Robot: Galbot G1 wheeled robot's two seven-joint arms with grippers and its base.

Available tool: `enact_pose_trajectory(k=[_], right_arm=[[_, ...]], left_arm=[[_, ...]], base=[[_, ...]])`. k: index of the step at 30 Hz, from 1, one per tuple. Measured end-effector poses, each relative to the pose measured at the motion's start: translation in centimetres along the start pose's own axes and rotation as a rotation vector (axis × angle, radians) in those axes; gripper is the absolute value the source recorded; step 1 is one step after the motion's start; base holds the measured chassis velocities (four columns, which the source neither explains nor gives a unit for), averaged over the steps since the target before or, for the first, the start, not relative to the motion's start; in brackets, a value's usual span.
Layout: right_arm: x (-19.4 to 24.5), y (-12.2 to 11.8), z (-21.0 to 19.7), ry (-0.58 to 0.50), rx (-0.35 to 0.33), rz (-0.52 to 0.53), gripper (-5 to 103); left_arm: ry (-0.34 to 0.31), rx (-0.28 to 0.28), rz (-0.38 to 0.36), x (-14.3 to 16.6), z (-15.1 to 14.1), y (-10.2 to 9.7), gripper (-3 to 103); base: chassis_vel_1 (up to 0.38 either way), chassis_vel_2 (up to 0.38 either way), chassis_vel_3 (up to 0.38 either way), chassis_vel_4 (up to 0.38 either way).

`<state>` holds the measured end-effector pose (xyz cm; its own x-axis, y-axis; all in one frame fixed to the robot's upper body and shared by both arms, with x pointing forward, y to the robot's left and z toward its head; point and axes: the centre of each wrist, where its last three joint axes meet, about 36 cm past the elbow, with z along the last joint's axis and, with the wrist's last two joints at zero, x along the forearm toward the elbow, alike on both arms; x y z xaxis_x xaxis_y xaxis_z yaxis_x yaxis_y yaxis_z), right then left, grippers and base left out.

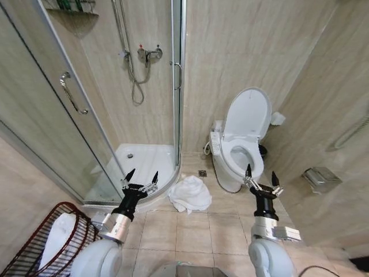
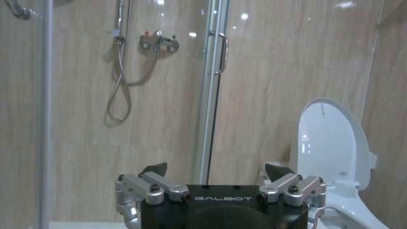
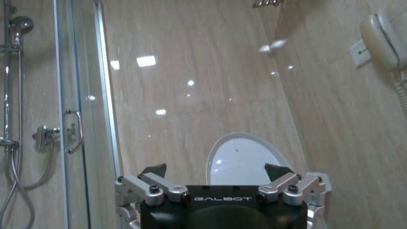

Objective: Discard the used towel into the hamper.

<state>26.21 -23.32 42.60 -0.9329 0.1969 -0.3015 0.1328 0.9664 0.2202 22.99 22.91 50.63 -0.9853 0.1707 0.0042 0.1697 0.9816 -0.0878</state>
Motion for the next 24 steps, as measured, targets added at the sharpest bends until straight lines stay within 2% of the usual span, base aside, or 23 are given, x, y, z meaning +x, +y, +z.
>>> enact_pose_trajectory(k=[24], right_arm=[[0.82, -0.62, 0.67, 0.004, -0.002, -0.047, 100]], left_arm=[[0.000, 0.000, 0.000, 0.00, 0.00, 0.00, 100]], base=[[-0.012, 0.012, 0.010, -0.011]])
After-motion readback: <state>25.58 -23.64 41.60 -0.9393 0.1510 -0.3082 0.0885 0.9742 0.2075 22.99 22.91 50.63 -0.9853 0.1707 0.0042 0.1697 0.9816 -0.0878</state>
